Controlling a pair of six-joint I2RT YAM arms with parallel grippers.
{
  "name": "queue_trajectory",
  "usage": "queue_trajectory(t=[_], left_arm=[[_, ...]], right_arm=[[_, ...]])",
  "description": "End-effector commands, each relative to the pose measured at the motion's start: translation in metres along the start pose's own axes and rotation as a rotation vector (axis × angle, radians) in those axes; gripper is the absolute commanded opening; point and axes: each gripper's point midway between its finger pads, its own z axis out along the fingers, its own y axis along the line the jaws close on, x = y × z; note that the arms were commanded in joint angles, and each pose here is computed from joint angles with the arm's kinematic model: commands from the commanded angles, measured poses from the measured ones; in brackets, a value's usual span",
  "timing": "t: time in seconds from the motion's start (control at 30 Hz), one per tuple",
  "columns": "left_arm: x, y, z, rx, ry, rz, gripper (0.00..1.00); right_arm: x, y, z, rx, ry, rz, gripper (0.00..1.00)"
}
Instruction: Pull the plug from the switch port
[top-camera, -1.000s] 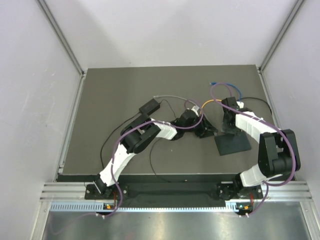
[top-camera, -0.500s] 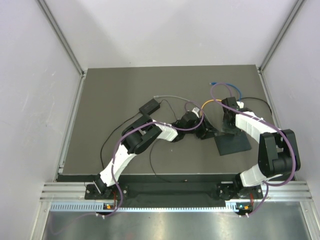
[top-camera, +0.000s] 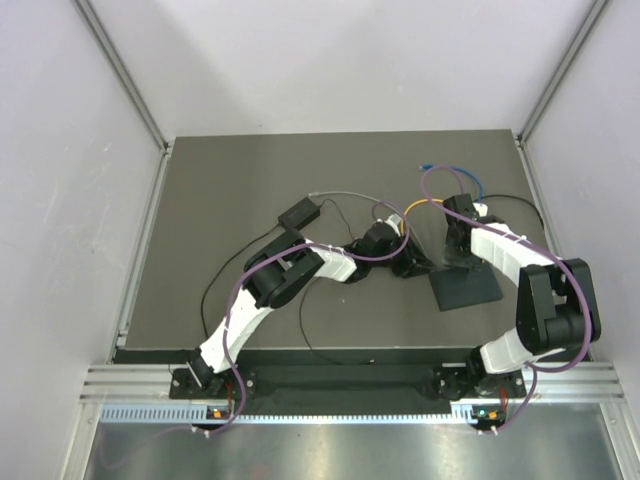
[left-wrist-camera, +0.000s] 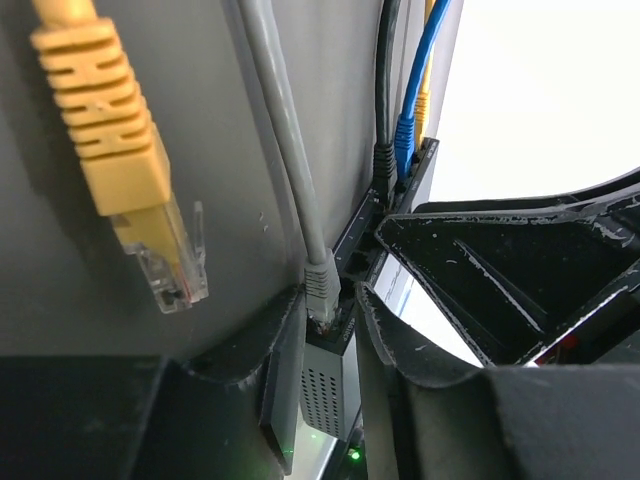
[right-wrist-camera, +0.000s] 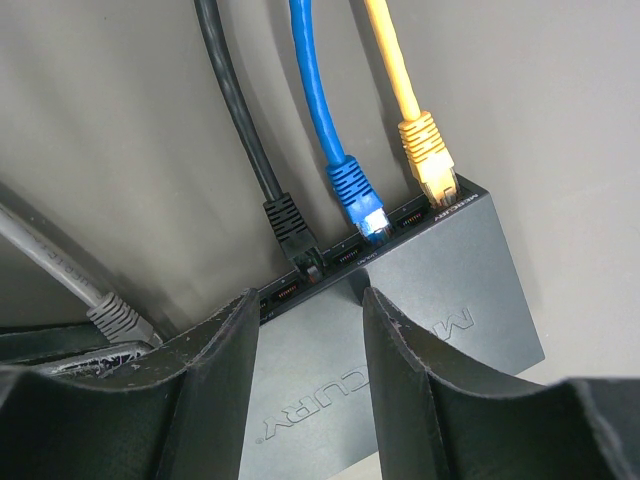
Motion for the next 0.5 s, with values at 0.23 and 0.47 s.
queue_trajectory(t=[0.23,0.47], left_arm=[[0.024,0.058,0.002,-0.141,0.054,0.046,0.32],[0.025,0.077,0.004,-0.182,0.053,0.012,0.03]], right_arm=[[0.057,0.013,0.017,-0.072,0.211,-0.01,0.45],[0.056,0.013,0.017,-0.071,0.205,-0.008,0.44]])
